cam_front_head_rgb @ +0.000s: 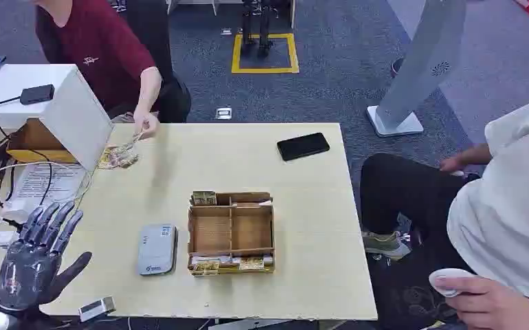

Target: Pass the card to the sensor for recognition and then transmit it.

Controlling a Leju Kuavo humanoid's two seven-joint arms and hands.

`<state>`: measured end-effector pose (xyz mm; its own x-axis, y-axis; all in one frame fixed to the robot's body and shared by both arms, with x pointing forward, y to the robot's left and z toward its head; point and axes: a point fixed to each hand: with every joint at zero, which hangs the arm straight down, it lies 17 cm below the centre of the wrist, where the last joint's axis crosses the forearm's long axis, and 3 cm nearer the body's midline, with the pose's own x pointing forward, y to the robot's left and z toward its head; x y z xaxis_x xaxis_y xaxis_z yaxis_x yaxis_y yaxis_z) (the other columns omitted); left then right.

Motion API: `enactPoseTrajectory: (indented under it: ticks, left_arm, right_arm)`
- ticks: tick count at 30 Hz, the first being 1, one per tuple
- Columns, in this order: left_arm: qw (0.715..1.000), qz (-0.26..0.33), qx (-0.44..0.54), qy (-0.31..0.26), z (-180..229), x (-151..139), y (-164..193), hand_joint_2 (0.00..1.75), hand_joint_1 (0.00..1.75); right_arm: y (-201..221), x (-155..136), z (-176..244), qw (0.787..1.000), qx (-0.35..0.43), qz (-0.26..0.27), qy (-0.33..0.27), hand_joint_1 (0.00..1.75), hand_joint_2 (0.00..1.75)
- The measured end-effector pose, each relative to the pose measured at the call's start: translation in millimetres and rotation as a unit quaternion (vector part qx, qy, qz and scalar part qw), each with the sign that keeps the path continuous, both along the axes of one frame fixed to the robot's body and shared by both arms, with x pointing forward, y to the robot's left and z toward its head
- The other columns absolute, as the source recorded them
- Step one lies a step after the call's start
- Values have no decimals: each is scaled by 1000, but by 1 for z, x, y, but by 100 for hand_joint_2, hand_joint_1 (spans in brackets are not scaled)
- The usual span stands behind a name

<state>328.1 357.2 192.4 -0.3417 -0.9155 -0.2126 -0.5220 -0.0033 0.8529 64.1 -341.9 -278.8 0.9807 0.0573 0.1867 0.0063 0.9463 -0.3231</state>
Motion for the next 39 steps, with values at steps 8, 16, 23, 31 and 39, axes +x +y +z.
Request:
enactPoseTrajectory:
  ticks: [8, 16, 23, 31, 39]
  left_arm:
    - [1000, 0, 0, 0, 0, 0, 0, 175, 0]
    - [986, 163, 1, -28, 1, 99, 50, 175, 0]
    - [983, 182, -24, -4, -15, 129, 55, 175, 0]
    - [982, 183, -35, 8, -25, 131, 51, 175, 0]
    - [983, 180, -43, 13, -29, 131, 48, 175, 0]
  right_arm:
    - [0, 0, 0, 1000, 0, 0, 0, 0, 175]
    - [6, 17, 2, 999, -8, 50, -12, 0, 175]
    - [7, 11, 1, 999, -8, 54, -5, 0, 175]
    - [7, 11, 1, 999, -8, 54, -5, 0, 175]
    - [7, 12, 1, 998, -8, 56, -8, 0, 175]
